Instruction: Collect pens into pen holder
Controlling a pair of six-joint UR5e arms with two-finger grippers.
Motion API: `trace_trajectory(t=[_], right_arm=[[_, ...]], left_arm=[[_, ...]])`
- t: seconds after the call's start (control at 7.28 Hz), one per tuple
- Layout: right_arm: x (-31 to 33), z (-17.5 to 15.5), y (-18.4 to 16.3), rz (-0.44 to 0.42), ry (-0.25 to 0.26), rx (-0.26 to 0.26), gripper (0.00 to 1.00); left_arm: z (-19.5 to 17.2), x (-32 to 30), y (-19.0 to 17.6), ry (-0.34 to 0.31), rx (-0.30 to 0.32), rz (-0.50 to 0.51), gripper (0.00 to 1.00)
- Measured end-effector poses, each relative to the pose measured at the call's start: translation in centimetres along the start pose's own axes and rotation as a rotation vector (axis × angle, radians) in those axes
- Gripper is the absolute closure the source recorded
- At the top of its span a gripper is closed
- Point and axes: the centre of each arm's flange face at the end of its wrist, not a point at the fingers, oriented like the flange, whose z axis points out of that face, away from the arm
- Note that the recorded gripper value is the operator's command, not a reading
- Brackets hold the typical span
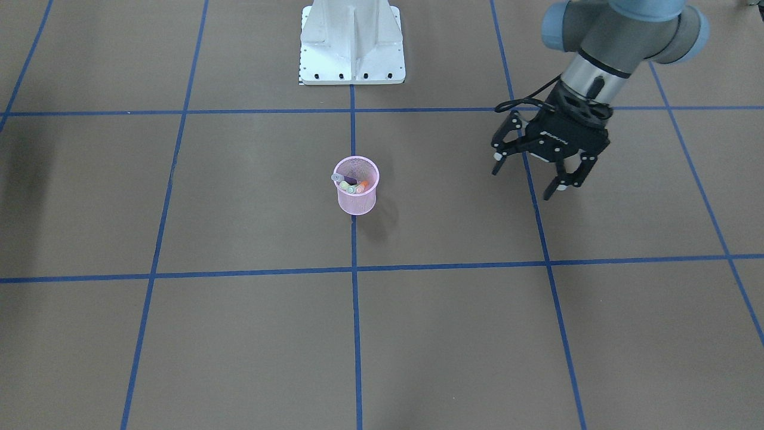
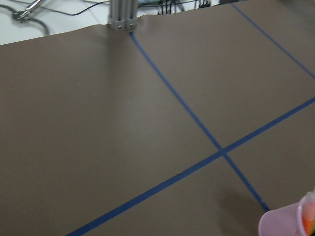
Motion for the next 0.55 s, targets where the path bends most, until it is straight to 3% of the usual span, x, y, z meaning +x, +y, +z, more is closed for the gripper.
trace_trajectory(t=[0.27, 0.55], right_arm=[[4.2, 2.0, 5.2, 0.019, 0.047, -0.061, 0.00], [6.0, 2.9, 7.4, 0.073, 0.082, -0.138, 0.00]], left_arm=[[-3.4, -9.6, 1.8, -0.107, -0.171, 0.031, 0.01], [-9.5, -20.3, 3.7, -0.113, -0.287, 0.020, 0.00]])
